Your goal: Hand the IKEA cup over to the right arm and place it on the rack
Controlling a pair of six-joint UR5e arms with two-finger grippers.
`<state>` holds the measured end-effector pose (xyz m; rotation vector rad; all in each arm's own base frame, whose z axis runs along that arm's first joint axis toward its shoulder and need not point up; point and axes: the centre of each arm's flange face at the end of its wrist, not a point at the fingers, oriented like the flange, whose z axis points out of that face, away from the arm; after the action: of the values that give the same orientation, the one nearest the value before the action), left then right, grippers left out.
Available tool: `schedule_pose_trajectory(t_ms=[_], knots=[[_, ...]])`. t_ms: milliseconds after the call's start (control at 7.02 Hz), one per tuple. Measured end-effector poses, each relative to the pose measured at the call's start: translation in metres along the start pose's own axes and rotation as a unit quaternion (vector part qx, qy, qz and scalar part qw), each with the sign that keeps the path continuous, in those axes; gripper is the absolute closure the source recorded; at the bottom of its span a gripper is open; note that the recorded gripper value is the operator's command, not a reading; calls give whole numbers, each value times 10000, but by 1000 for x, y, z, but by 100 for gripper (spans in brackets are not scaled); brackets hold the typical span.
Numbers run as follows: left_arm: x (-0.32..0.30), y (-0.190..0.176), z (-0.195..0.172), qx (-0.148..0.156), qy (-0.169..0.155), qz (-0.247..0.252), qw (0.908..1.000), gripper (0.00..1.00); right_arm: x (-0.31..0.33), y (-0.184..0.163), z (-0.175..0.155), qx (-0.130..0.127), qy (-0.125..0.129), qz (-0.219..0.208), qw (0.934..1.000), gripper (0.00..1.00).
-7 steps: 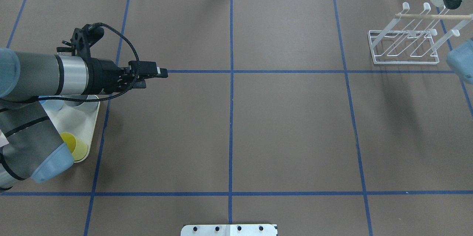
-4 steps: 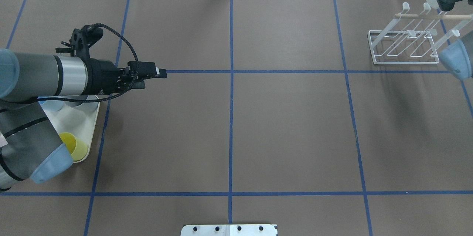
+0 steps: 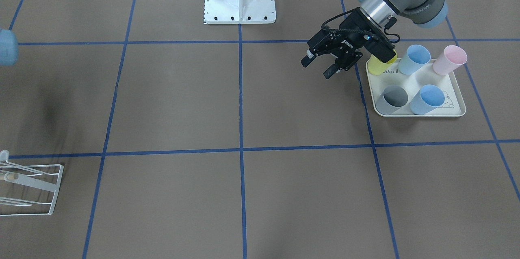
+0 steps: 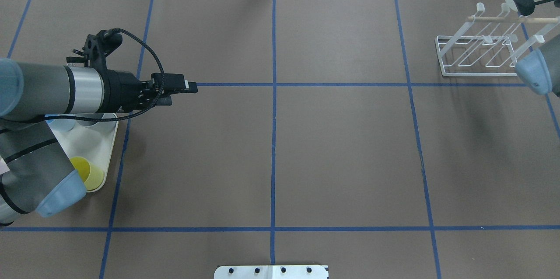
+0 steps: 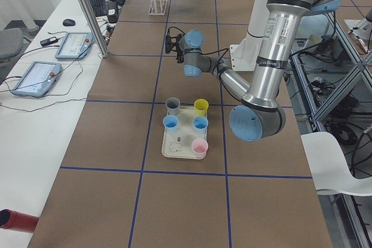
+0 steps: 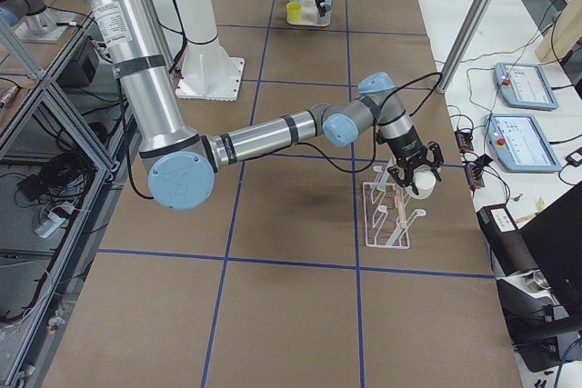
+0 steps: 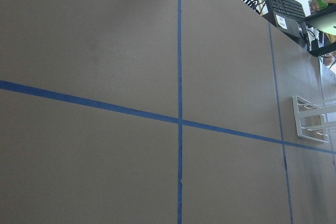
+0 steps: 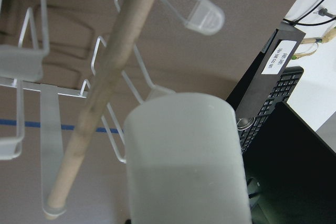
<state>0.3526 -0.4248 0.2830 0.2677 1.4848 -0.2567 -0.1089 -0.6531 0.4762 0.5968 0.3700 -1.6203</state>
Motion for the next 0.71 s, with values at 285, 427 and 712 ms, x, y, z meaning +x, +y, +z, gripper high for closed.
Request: schedule_pose_trajectory(t_ms=[285,427,712], knots=[[0,0,0,0,-3,-1,10000,0,6,-9,5,-30,-5,-49,10000,100],[0,0,0,0,-3,-1,10000,0,7,-14,7,-71,-12,-82,9999,100],[-1,0,0,0,-3,-1,10000,0,2,-19,14,-160,-53,-129,9998,99]])
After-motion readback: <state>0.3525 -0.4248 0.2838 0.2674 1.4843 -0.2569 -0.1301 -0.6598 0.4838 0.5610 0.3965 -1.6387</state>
